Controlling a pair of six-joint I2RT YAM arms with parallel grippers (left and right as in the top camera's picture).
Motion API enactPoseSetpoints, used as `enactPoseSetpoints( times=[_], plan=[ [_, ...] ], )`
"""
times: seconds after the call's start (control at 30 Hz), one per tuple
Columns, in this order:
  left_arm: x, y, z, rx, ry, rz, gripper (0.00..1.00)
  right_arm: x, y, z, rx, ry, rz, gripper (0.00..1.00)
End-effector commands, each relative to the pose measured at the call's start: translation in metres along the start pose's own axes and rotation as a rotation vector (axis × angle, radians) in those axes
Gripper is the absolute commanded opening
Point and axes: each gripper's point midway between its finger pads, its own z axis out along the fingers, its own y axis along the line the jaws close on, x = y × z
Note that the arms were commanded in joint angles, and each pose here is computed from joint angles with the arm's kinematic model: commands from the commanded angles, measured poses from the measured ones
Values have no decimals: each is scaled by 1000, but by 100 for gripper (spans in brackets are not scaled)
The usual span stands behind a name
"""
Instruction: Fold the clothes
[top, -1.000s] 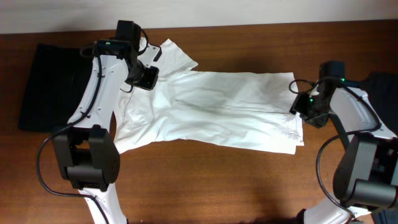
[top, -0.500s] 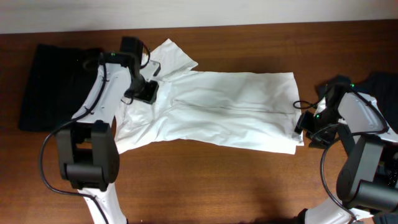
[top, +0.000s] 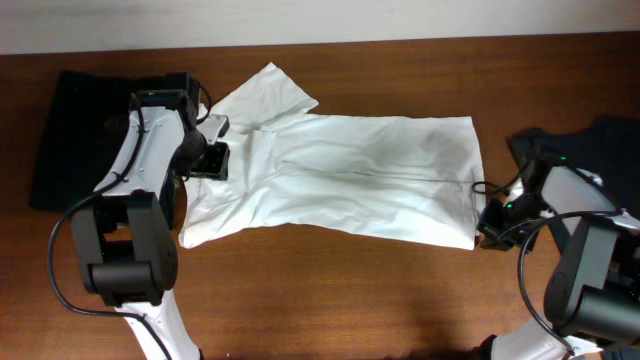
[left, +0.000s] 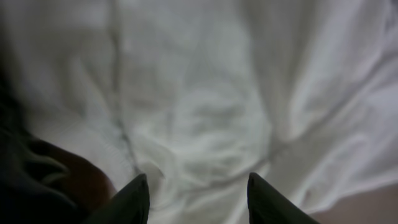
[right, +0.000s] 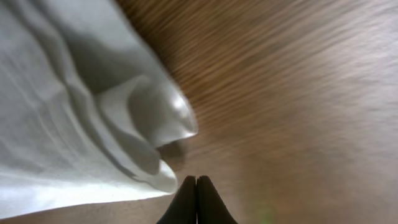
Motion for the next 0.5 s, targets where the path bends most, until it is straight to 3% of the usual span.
enactPoseSetpoints(
  times=[0.0,0.03,0.1,0.17,0.3,0.37,0.47],
  plan=[
    [27,-16,15,80,84,-59,51,-2,7,-13,-43,-15,-43,4],
    [37,-17,23,86,115,-69,51,4,15,-14,-89,12,-92,6],
    [51,-18,38,92,149,-75,51,15,28,-15,-176,55,-164,36],
    [57,-18,52,91,149,-75,51,20,29,-13,-190,70,-179,48],
    [55,-17,59,86,125,-78,51,18,30,7,-190,42,-175,50],
    [55,-15,59,82,125,-79,51,13,29,13,-179,16,-146,40],
    [54,-13,59,81,119,-83,51,12,29,16,-185,7,-148,33]
  ],
)
